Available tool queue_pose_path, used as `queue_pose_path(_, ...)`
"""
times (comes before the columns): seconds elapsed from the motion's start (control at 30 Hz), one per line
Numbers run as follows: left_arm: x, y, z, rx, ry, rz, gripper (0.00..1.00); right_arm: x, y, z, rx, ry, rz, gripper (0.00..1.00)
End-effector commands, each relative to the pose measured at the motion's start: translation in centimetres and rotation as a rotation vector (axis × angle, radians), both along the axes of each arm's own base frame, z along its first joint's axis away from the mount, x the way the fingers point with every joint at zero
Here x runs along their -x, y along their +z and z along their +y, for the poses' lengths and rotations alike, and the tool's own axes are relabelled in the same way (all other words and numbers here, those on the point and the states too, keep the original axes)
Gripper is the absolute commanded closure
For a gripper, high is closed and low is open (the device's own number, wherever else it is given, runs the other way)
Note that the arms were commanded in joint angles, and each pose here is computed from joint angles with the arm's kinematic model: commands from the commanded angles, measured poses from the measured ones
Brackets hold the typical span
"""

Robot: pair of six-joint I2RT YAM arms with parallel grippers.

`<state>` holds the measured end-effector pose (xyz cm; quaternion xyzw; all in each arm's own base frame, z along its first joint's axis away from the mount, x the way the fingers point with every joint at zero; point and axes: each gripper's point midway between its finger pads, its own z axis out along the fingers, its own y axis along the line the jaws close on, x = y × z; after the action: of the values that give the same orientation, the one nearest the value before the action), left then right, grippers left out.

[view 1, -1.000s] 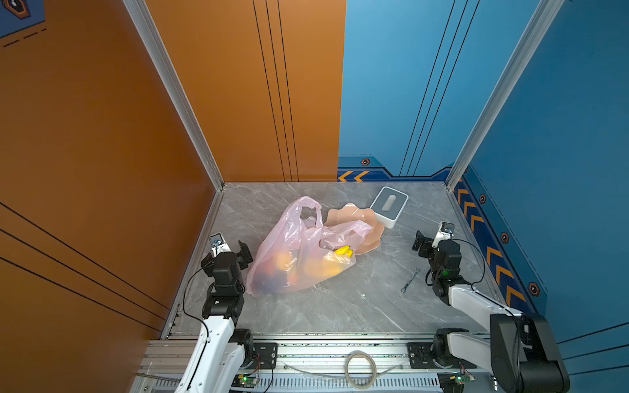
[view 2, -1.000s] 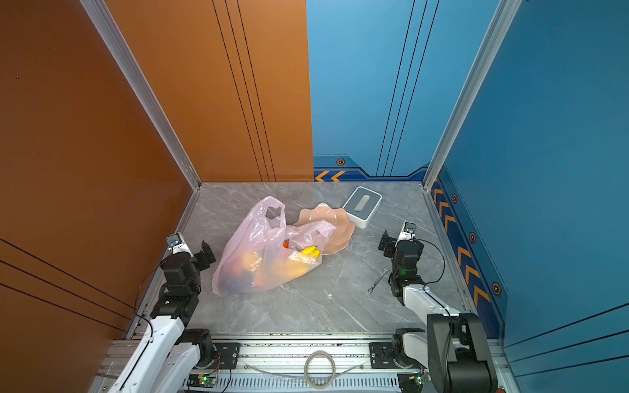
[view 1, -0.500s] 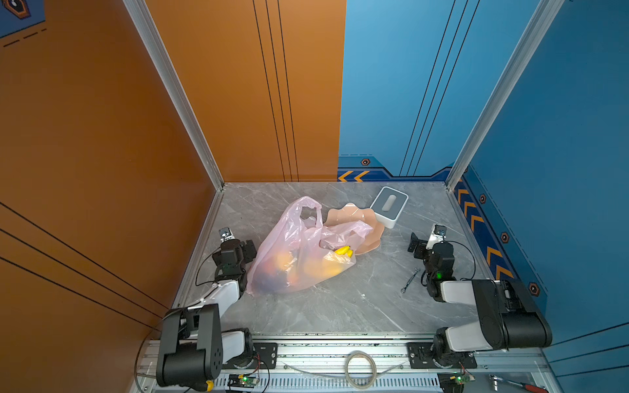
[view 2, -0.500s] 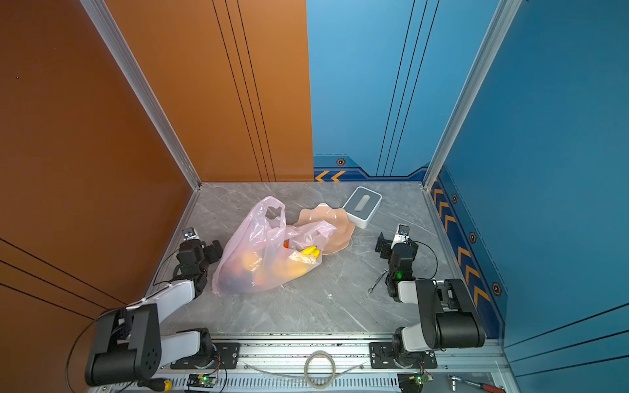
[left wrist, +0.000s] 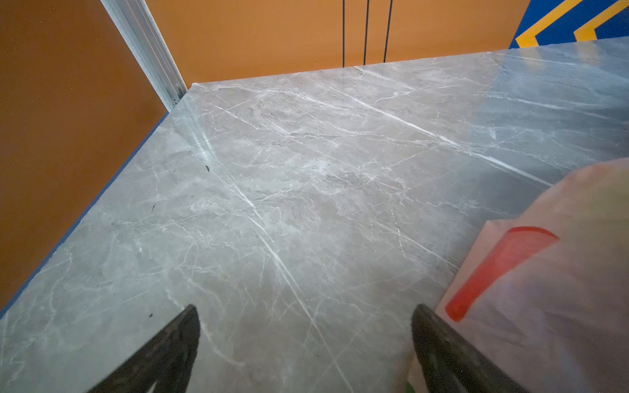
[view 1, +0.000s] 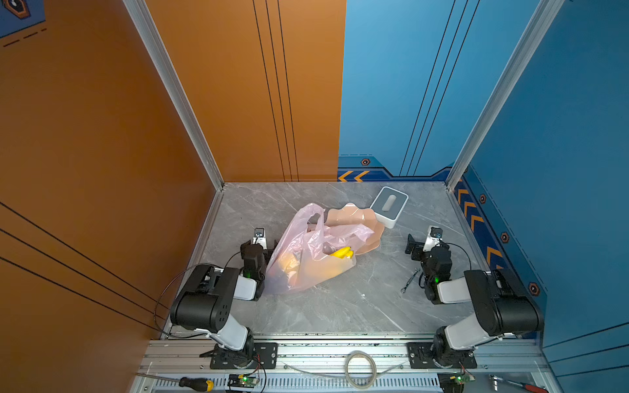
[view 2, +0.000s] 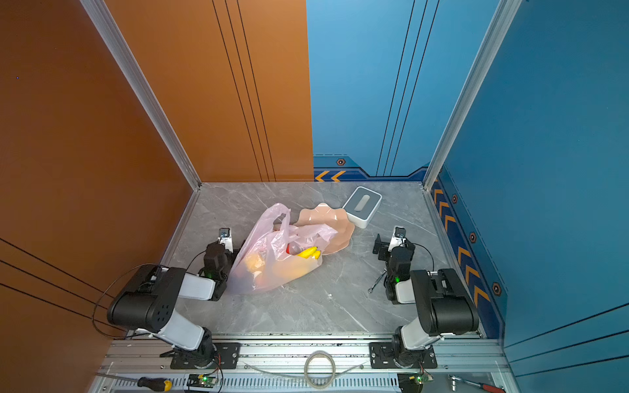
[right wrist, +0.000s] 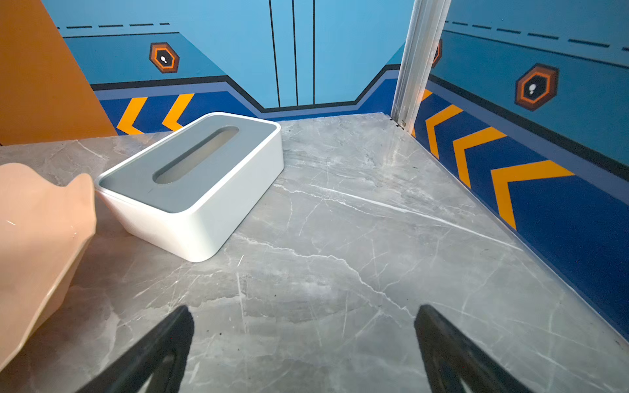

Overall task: Place the fruits into the plastic bag
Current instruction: Reset both arms

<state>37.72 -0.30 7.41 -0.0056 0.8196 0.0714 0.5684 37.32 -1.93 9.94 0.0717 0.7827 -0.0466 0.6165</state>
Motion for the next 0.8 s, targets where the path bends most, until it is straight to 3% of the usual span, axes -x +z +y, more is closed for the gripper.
queue_pose_path(0.0,-0.8,2.4,1.5,-0.025,0.073,-0.092,0.02,-0.4,0.2,0.1,0.016,0.006,-0.003,0.00)
queue_pose_path(0.1,-1.2,2.1,3.4,0.007,0.164,-0.054,0.02,-0.9,-0.1,0.1,0.019,0.003,0.030,0.00)
queue_pose_path(0.23,-1.2,2.0,3.5,0.028,0.154,-0.051,0.02,-2.0,-0.5,0.1,0.016,-0.003,0.097,0.00)
queue_pose_path(0.77,-1.2,2.0,3.3,0.017,0.151,-0.050,0.02,-2.0,-0.6,0.0,0.005,0.003,0.097,0.00)
